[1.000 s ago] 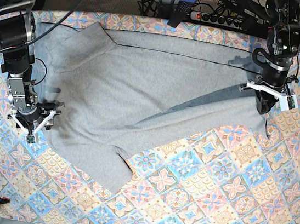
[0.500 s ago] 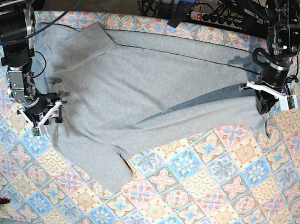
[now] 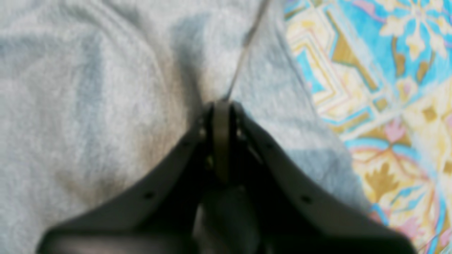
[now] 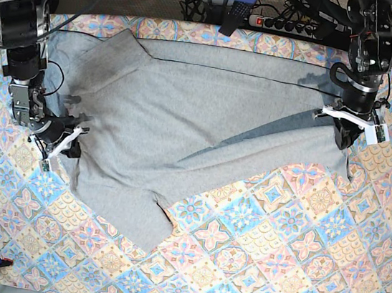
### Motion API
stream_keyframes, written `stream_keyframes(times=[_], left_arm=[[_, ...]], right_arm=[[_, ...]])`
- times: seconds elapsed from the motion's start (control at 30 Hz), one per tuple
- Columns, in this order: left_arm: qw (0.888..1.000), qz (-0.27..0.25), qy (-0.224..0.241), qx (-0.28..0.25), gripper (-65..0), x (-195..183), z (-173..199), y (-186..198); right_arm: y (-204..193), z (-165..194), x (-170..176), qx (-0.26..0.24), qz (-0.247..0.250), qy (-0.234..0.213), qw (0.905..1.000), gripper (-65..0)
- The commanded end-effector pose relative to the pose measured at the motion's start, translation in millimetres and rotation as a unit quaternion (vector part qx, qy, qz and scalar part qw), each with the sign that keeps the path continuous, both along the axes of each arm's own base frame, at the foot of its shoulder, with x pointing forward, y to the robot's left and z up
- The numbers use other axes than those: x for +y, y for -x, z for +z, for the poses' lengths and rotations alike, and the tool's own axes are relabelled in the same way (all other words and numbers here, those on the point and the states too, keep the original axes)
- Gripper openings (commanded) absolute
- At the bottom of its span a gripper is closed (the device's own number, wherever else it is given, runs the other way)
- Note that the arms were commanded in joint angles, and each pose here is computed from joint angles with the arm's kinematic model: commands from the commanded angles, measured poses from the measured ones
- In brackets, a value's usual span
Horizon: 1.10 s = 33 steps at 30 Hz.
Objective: Fold the T-shirt properly
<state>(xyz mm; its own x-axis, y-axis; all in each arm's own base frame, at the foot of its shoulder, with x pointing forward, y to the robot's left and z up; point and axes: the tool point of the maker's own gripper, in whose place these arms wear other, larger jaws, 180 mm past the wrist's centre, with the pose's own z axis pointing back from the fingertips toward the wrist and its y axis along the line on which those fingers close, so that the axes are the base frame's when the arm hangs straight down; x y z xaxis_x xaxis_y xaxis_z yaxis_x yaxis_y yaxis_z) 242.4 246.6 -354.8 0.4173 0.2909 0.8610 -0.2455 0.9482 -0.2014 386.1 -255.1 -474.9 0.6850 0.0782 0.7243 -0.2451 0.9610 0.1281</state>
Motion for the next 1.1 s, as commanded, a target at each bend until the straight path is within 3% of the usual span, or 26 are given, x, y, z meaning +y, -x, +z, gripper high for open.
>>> stream_keyframes(times=[0.0, 0.2, 0.43, 0.67, 0.8, 0.93, 1.07], left_arm=[[1.000, -0.001, -0.009, -0.021, -65.0, 2, 11, -3], [1.000, 0.000, -0.009, -0.021, -65.0, 3, 11, -2], [1.000, 0.004, -0.016, -0.022, -65.0, 8, 16, 3], [1.000, 0.002, -0.017, -0.023, -65.0, 7, 18, 5], [1.000, 0.001, -0.016, -0.021, -65.0, 6, 17, 5], [1.000, 0.000, -0.015, -0.023, -65.0, 5, 17, 4], [1.000, 0.000, -0.015, -0.022, -65.0, 5, 17, 4]], right_arm=[[-15, 19, -15, -0.027, -0.018, 0.000, 0.9995, -64.1], [5, 24, -11, -0.032, -0.015, -0.033, 0.9988, -64.0], [28, 58, -16, -0.060, -0.007, -0.013, 0.9981, -64.0], [46, 66, -7, -0.071, 0.017, 0.005, 0.9973, -63.0], [23, 76, -19, -0.075, 0.041, 0.079, 0.9932, -52.0], [9, 56, -22, -0.042, 0.054, 0.133, 0.9888, -39.6], [-10, 49, -22, -0.026, 0.051, 0.141, 0.9883, -38.0]])
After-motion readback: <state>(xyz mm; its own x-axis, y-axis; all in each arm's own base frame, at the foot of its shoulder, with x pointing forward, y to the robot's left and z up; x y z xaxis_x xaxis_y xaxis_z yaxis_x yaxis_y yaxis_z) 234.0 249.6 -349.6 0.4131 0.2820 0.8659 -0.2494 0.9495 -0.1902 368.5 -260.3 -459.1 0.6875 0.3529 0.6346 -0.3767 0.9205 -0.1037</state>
